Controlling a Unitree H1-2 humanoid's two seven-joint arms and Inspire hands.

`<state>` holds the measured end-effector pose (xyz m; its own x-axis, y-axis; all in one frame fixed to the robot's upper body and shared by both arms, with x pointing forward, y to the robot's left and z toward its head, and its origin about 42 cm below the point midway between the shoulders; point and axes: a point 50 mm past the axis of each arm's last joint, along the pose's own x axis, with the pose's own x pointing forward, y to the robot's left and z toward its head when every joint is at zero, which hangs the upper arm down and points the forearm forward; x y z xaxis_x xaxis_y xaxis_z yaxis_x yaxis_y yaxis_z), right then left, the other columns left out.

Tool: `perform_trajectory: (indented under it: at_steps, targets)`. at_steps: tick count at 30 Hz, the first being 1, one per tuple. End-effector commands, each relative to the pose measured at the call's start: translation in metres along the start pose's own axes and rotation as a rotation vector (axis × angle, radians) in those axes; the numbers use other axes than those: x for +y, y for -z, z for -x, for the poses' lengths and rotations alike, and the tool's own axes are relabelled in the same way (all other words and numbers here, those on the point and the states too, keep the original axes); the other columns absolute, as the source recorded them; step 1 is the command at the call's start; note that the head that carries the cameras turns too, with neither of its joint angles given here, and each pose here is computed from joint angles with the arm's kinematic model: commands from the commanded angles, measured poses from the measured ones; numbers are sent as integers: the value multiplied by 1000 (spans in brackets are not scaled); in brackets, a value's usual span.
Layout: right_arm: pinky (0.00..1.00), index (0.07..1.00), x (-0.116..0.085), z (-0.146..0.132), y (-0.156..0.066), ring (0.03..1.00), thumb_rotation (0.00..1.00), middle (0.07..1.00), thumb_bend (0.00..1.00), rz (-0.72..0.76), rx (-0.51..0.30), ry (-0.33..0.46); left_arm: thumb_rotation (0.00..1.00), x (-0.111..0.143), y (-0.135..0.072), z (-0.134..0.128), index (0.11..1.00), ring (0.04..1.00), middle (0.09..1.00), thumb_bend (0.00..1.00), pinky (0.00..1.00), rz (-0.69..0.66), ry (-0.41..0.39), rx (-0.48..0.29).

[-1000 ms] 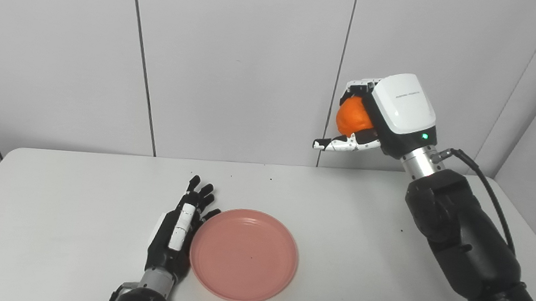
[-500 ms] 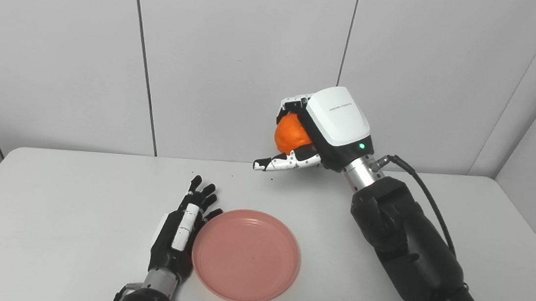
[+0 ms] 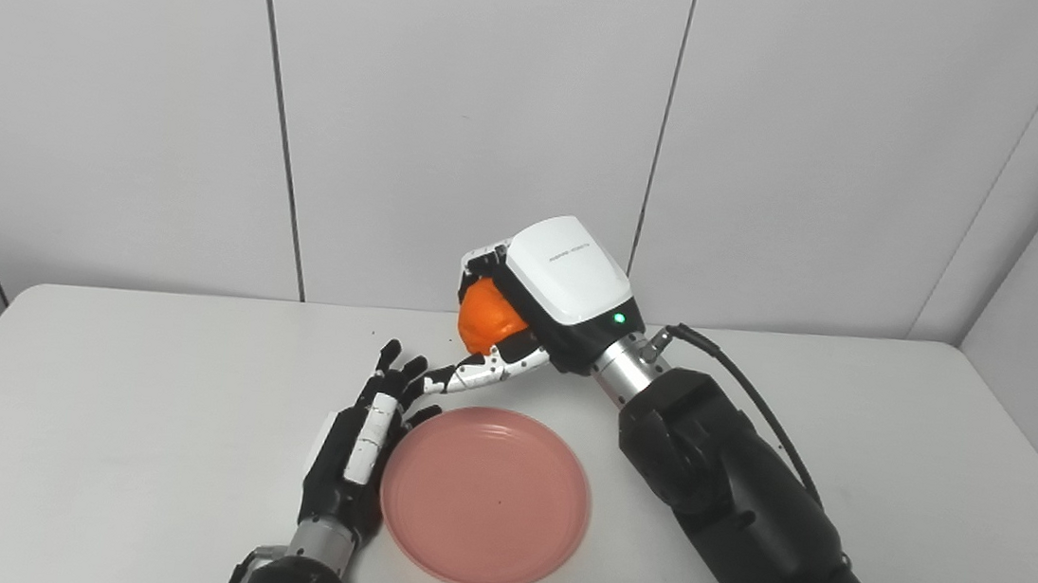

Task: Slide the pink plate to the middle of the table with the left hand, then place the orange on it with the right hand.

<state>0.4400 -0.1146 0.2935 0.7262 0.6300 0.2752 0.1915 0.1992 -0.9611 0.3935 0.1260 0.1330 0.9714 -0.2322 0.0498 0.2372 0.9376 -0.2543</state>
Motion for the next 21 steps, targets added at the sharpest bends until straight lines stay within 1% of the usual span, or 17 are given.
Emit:
perform_trajectory:
  at_steps: [1, 3, 5, 6, 7, 8, 11, 13, 15, 16, 19, 21]
  targets:
    - [204, 349, -10, -6, -3, 264, 852, 327, 706, 19, -44, 23, 840, 0, 15, 5, 1000, 948, 942, 969, 861, 17, -16, 71]
    - [224, 344, 2, -5, -2, 279, 856, 334, 702, 18, -44, 0, 866, 1, 15, 5, 1000, 952, 945, 990, 872, 23, -14, 70]
    - [223, 346, 13, -5, -1, 273, 856, 329, 704, 14, -55, -31, 879, 2, 15, 4, 1000, 952, 945, 999, 866, 20, -12, 69]
    - [225, 389, 20, -4, 0, 279, 848, 336, 689, 18, -69, -52, 882, 2, 15, 4, 1000, 953, 946, 1000, 858, 18, -10, 68]
    - [221, 408, 26, -4, 1, 279, 864, 339, 687, 18, -78, -77, 883, 3, 15, 4, 1000, 953, 947, 999, 847, 15, -10, 67]
    - [226, 418, 32, -4, 1, 286, 874, 347, 687, 16, -83, -93, 883, 3, 15, 5, 1000, 953, 948, 997, 842, 14, -11, 66]
    - [232, 418, 44, -4, 3, 296, 849, 359, 682, -8, -78, -121, 873, 3, 15, 5, 1000, 955, 950, 987, 839, 22, -15, 67]
    - [254, 459, 53, -2, 2, 321, 841, 383, 670, -32, -68, -143, 871, 4, 15, 5, 1000, 967, 986, 983, 840, 17, -12, 66]
    - [260, 465, 59, 0, 1, 328, 840, 388, 668, -49, -57, -160, 871, 4, 15, 5, 1000, 971, 995, 985, 839, 8, -8, 67]
    - [251, 445, 61, 0, 0, 315, 826, 374, 671, -56, -50, -167, 875, 4, 14, 4, 1000, 981, 998, 986, 833, 5, -8, 68]
    - [245, 439, 67, 1, -2, 304, 797, 368, 662, -72, -40, -176, 871, 4, 14, 4, 1000, 997, 1000, 961, 799, 7, -8, 68]
    - [240, 427, 69, 2, -3, 299, 792, 361, 657, -81, -37, -184, 872, 5, 15, 4, 1000, 999, 1000, 956, 803, 6, -4, 69]
